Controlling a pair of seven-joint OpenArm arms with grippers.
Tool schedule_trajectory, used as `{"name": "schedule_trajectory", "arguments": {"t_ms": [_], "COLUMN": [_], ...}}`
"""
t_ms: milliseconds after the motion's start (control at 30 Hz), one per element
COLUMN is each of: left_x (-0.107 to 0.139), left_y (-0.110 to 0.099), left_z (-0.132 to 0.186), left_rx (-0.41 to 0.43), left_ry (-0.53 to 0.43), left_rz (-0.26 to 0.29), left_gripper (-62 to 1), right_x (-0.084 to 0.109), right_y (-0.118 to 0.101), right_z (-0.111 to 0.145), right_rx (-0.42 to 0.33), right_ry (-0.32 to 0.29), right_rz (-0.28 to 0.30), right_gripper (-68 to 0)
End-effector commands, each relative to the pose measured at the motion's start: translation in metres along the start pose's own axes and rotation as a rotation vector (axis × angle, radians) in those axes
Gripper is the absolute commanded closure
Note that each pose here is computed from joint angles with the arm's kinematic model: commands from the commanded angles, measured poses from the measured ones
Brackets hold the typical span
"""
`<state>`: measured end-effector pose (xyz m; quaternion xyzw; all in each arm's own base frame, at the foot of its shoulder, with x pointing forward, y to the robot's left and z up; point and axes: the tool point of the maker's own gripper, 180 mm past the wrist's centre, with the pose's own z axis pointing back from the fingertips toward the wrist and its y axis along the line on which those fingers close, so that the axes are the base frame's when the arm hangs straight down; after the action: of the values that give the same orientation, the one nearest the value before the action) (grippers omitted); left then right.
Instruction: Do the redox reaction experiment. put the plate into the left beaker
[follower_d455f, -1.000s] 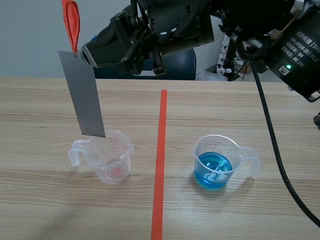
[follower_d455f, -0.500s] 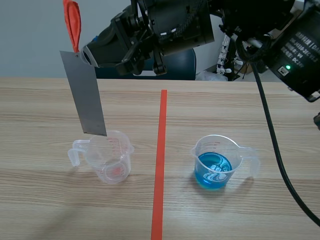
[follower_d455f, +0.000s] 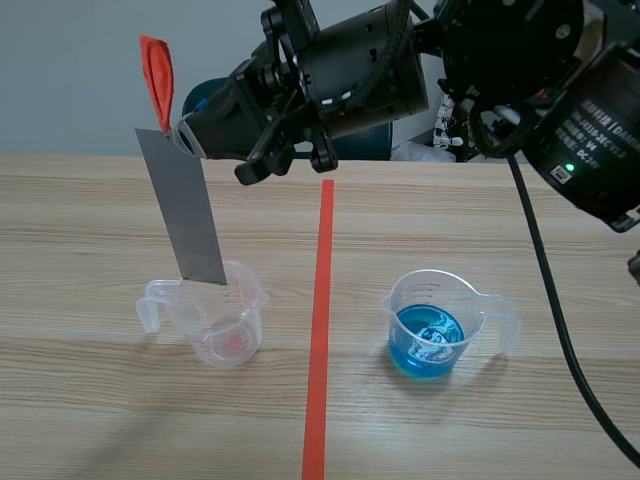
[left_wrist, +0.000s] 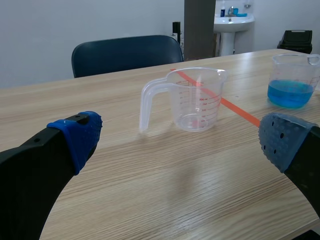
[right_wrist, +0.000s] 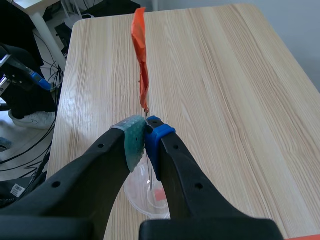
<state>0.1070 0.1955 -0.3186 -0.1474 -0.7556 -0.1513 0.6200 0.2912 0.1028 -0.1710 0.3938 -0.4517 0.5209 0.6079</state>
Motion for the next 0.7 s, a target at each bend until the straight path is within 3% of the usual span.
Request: {"name": "schedule_trajectory", "arguments": {"t_ms": [0,667], "left_x": [0.01,0.01], "left_y": [0.001,0.002], "left_z": [0.002,0.002], "left_rx": [0.0,0.001], "left_ry": [-0.043,-0.043], "left_rz": [-0.004,-0.004], "left_gripper": [-62.3,-62.3], "right_x": [0.01,-0.007], "right_y": [-0.001,-0.021], "right_z": [0.0,-0.001], "right_rx": [-0.002,-0.051], "right_ry": [-0.028,-0.031], "right_rz": [0.021,-0.018], "right_gripper": [-0.6,-0.6]}}
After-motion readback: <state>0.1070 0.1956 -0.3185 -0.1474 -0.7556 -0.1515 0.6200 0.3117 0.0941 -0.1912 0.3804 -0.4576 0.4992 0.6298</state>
